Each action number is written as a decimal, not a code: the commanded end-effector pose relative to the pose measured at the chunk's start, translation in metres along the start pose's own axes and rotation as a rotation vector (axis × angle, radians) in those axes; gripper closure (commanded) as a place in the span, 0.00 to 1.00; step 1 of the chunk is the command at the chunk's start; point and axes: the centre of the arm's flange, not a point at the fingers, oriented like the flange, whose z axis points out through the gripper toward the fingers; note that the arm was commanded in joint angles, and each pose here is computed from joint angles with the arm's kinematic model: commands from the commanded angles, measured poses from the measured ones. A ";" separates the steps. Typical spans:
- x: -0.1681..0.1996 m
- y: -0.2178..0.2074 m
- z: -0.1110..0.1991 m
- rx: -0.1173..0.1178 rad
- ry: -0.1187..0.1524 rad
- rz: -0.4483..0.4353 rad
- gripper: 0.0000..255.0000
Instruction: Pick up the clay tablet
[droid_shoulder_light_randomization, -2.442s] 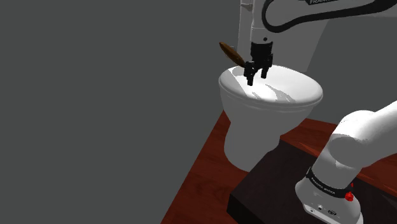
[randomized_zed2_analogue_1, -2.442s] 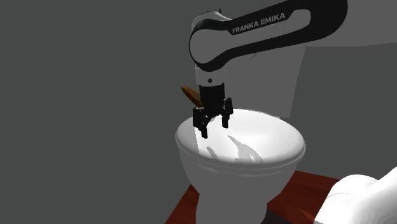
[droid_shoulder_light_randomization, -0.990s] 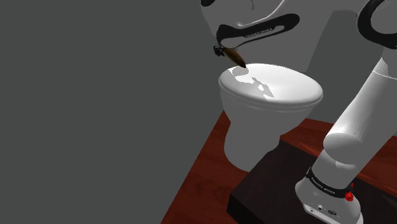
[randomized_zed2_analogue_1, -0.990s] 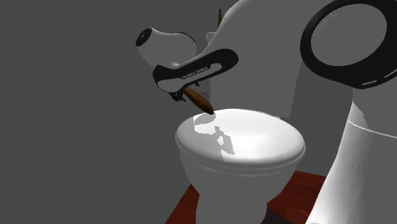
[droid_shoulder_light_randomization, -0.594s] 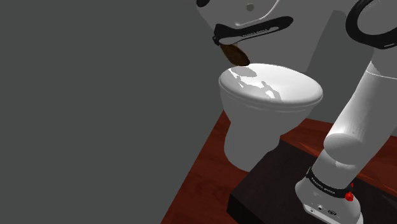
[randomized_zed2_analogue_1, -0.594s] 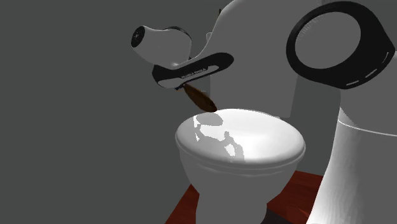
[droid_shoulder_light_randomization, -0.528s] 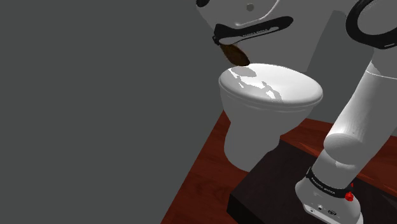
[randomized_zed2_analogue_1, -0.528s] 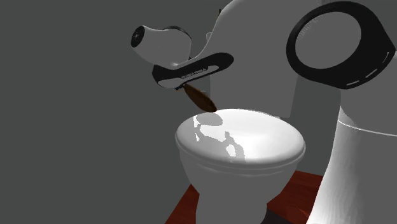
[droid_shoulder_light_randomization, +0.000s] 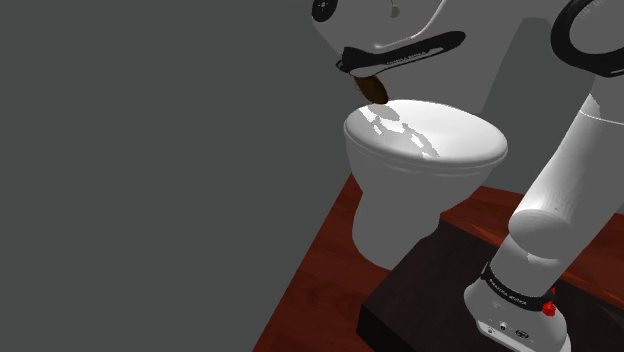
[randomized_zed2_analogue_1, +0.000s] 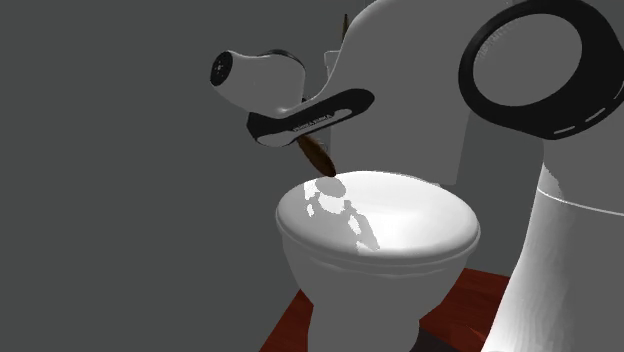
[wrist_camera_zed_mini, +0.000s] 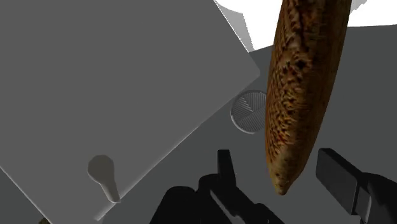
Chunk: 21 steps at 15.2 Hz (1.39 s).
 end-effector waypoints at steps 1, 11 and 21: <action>-0.016 -0.037 0.017 0.022 -0.037 -0.056 1.00; 0.012 -0.039 0.013 0.021 -0.036 -0.059 1.00; 0.038 0.002 -0.009 0.021 -0.036 -0.059 1.00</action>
